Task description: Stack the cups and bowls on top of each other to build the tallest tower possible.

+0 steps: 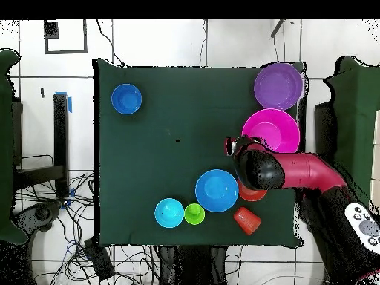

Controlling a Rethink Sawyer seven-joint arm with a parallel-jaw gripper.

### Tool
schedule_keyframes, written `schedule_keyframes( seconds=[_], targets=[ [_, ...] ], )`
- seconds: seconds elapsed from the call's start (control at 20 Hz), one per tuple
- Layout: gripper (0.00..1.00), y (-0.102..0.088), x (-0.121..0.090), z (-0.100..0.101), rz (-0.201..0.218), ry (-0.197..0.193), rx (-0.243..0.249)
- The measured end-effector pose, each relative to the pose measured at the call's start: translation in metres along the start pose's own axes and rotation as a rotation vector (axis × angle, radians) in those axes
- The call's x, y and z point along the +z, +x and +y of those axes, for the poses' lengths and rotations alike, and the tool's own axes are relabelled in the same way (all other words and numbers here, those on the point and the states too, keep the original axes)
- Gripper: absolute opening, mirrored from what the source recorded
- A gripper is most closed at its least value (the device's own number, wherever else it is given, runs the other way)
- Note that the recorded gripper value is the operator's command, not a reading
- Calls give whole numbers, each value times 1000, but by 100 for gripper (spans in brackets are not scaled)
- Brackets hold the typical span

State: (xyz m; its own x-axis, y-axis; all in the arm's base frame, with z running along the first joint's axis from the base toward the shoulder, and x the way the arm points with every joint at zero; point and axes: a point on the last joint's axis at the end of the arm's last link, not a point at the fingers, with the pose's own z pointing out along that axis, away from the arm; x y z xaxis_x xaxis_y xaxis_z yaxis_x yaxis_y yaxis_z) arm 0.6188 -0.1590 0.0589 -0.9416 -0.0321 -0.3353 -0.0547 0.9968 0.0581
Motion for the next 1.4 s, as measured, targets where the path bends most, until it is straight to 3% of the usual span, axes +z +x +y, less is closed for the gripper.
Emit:
schedule_keyframes(
  seconds=[0.6, 1.4],
  targets=[
    [100, 1, 0, -3, 0, 1, 5],
    [100, 2, 25, -15, 0, -18, 51]
  ],
)
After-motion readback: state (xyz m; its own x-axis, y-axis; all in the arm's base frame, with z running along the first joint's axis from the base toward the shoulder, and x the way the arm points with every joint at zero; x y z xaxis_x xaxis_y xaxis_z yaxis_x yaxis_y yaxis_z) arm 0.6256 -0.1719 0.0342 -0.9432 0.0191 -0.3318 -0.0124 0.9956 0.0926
